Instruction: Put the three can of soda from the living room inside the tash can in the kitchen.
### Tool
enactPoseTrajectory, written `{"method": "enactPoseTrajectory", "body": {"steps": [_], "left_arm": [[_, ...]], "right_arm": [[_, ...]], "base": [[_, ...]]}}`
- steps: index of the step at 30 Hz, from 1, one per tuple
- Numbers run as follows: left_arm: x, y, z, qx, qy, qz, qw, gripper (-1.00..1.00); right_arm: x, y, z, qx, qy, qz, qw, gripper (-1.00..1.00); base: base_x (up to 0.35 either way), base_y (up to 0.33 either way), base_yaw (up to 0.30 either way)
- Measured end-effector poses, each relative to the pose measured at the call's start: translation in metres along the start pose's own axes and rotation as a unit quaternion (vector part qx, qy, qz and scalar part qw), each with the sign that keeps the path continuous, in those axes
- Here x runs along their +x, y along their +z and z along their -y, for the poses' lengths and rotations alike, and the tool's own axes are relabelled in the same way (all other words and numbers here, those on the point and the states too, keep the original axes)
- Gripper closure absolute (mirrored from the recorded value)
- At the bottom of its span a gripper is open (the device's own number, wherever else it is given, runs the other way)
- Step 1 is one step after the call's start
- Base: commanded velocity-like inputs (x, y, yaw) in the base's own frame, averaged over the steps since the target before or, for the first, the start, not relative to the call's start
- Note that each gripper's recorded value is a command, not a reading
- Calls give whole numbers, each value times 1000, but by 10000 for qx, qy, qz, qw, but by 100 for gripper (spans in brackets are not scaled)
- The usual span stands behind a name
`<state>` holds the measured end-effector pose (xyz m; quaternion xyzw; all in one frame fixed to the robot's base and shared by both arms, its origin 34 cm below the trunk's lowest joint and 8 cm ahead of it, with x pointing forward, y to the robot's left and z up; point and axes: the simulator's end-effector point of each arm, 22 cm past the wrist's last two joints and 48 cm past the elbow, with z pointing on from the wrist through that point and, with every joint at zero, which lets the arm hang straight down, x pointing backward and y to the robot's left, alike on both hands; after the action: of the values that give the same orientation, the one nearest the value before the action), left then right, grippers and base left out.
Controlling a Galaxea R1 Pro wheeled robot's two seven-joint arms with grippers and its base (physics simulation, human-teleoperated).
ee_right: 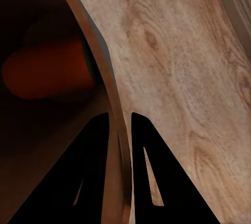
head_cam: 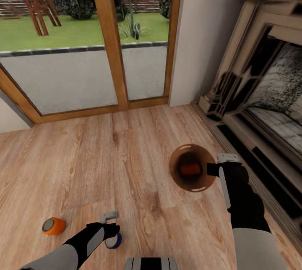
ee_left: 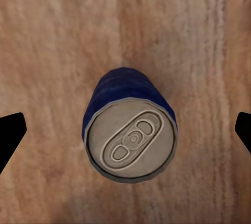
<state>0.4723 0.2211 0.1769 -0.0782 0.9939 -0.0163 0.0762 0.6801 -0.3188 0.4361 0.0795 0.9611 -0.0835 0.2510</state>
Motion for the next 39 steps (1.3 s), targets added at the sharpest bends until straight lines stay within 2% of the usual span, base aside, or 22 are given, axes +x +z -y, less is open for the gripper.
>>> {"method": "enactPoseTrajectory", "body": {"steps": [14,20,27,39], "left_arm": [[1,2,1,6,9,-1,10000,-100],[7,15,-1,4,11,-8,10000,-100],[7,15,1,11,12,-17,10000,-100],[14,14,21,142,27,-111,9998,-100]], "right_arm": [[1,2,0,6,1,3,10000,100],[11,12,-1,3,4,0,10000,100],[11,11,-1,-1,6,3,10000,100],[11,12,0,8,3,4,10000,100]], "base": [[0,0,0],[0,0,0],[0,0,0],[0,0,0]]}}
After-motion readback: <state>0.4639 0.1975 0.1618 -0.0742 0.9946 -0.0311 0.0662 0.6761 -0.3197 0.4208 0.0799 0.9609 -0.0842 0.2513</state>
